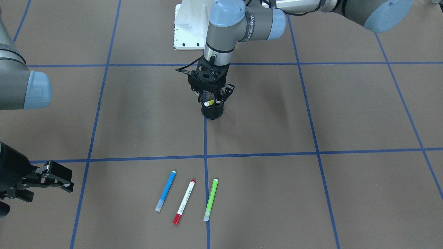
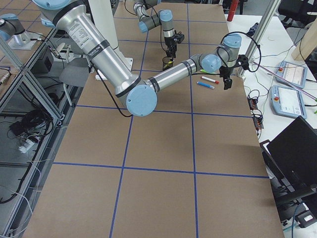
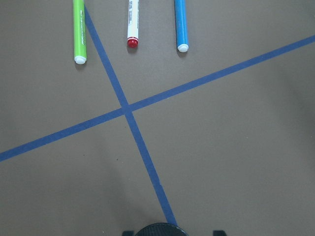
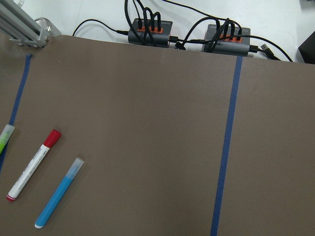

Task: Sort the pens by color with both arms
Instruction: 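Lower the left gripper onto the yellow marker in the cup and grasp it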

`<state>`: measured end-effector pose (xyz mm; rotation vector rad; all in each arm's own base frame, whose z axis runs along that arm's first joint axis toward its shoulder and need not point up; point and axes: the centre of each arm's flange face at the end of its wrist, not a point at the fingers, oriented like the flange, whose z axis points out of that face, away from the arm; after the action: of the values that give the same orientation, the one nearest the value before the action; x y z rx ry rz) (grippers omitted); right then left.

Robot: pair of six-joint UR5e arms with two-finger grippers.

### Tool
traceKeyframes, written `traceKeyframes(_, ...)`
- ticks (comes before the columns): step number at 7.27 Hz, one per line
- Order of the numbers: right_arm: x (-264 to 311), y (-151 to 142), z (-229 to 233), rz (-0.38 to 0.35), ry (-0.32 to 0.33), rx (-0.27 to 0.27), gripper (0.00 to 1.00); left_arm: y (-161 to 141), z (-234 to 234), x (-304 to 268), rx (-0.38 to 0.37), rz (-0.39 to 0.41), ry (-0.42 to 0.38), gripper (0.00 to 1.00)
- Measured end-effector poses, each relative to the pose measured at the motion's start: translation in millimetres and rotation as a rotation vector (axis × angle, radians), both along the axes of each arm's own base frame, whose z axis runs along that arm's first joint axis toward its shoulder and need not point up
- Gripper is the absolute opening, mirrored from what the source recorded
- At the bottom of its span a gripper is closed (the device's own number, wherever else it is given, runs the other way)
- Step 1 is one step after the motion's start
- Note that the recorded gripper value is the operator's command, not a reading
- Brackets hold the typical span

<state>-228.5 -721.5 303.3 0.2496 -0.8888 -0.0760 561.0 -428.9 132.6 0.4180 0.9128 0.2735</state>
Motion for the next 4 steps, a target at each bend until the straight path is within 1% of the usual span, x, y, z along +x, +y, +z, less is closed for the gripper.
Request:
traceKeyframes(2,-0.5,0.0,1.2,0.0,0.001,-0.001,0.99,3.6,2.7,5.3,-0.005,0.007,-0.005,0.52)
traceKeyframes(4,-1.6,0.4,1.9,0.0,0.003,-0.001,0.99,4.2,3.9,7.2,-0.006,0.009,-0.008,0.49)
